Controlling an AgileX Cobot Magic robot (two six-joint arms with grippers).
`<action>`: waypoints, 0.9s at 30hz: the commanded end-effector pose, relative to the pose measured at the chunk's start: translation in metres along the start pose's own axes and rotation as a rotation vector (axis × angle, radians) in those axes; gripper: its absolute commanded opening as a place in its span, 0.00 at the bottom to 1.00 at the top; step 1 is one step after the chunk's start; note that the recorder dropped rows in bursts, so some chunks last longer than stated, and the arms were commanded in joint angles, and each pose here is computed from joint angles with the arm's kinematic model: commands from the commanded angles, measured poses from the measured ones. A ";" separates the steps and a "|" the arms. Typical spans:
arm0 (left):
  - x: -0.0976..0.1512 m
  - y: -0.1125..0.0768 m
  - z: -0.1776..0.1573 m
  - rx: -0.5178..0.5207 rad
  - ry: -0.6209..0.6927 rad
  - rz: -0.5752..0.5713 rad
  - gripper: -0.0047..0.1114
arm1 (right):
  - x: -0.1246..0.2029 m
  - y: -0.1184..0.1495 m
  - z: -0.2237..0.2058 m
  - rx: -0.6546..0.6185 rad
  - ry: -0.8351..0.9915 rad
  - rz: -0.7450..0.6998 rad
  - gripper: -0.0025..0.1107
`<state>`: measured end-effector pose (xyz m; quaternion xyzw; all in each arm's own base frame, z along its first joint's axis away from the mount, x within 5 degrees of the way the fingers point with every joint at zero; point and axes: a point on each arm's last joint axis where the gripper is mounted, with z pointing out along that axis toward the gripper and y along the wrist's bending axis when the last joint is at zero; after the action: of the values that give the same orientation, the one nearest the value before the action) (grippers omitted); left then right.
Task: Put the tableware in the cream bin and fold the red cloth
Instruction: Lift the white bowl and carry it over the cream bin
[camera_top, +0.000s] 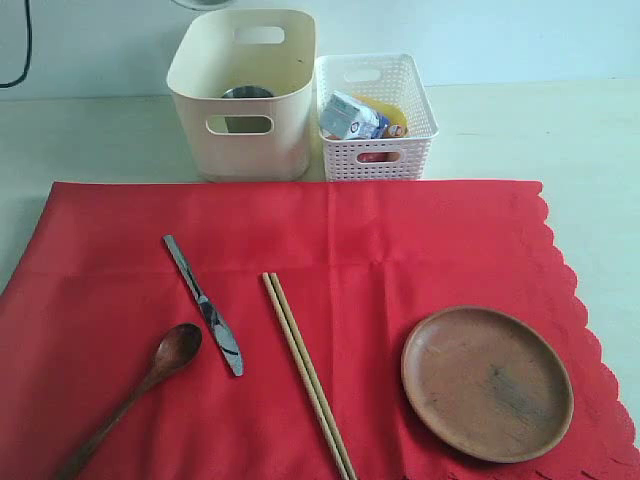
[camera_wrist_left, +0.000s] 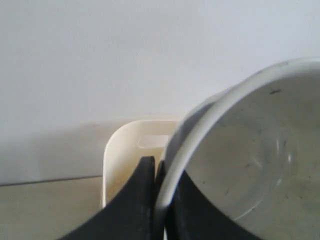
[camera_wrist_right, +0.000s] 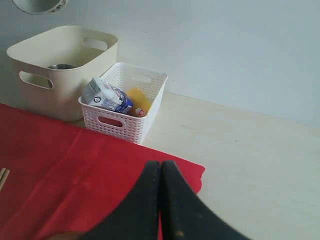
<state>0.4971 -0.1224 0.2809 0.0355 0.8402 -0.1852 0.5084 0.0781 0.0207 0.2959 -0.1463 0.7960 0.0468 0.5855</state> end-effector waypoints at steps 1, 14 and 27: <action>0.002 0.002 0.029 -0.019 -0.091 -0.017 0.04 | 0.009 0.001 0.004 0.006 -0.007 -0.012 0.02; 0.039 0.020 0.077 -0.080 -0.093 0.151 0.04 | 0.018 0.002 0.010 -0.001 -0.009 -0.003 0.02; 0.058 0.007 0.090 -0.074 -0.074 0.365 0.17 | 0.018 0.002 0.010 -0.001 -0.011 -0.003 0.02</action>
<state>0.5448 -0.1552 0.1854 0.1603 0.8163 -0.0679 0.5507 0.0820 0.0222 0.2747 -0.1486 0.7982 0.0468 0.5818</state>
